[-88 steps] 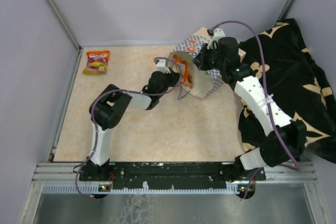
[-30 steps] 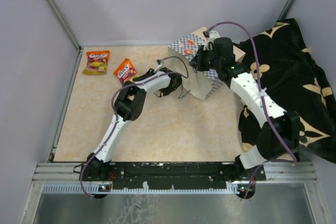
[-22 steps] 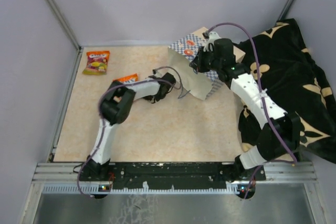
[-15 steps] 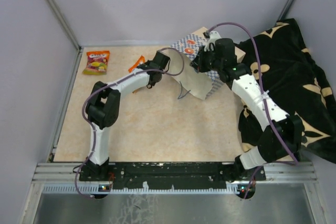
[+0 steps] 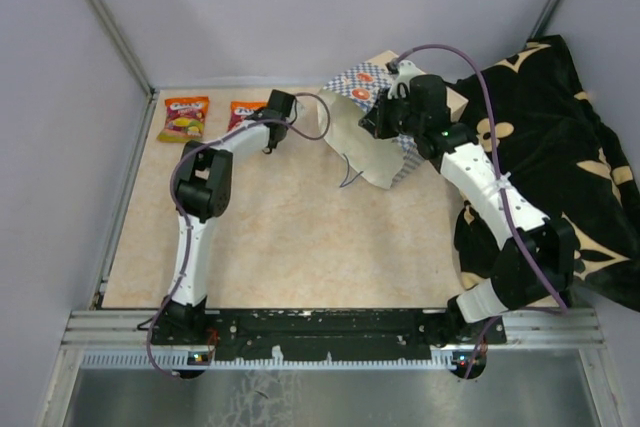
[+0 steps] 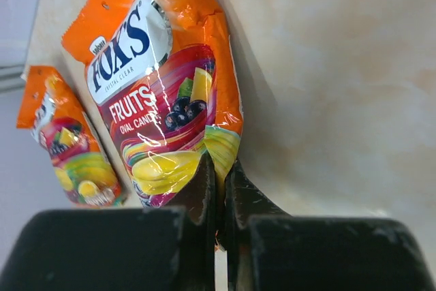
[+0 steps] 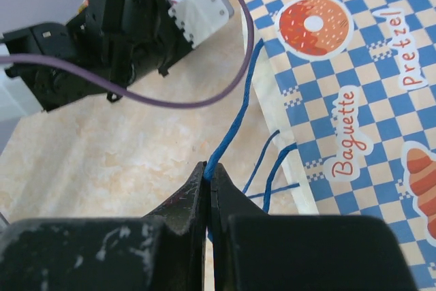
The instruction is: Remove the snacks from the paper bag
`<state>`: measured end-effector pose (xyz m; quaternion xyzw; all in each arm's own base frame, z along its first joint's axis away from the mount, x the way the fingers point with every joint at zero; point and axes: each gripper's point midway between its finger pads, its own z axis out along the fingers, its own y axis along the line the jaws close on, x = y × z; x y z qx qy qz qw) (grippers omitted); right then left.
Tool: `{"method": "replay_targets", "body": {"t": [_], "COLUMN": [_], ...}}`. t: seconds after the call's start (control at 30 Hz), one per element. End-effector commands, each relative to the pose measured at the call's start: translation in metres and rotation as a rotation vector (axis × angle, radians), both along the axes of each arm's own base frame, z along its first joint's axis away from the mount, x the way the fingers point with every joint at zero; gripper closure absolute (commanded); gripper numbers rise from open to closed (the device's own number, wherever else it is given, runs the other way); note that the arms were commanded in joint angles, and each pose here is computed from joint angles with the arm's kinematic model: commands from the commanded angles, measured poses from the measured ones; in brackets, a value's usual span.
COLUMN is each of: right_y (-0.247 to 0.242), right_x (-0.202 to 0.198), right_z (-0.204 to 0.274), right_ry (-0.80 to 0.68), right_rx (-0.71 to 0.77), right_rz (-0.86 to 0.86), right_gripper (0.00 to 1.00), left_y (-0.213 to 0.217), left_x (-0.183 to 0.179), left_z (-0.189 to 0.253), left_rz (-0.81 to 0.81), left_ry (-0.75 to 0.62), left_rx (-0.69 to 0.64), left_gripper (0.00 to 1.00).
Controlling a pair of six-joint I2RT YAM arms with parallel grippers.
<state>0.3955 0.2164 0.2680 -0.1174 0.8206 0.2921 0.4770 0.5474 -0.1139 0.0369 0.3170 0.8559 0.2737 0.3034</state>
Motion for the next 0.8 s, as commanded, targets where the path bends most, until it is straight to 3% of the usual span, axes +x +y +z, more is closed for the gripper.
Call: {"method": "replay_targets", "body": {"t": [0.0, 0.37, 0.77], "right_y": [0.012, 0.017, 0.017], "right_x": [0.001, 0.003, 0.001], "right_z": [0.012, 0.011, 0.009], "right_ry": [-0.045, -0.045, -0.036], "right_rx": [0.063, 0.083, 0.086], "right_rz": [0.046, 0.066, 0.065], "right_gripper": [1.00, 1.00, 1.00], "left_y": [0.007, 0.037, 0.051], "left_x": [0.029, 0.049, 0.013], "left_z": [-0.009, -0.026, -0.020], "left_rz": [-0.090, 0.045, 0.223], "left_ry": [0.000, -0.006, 0.008], "left_rx": [0.005, -0.015, -0.065], "left_gripper": [1.00, 1.00, 1.00]}}
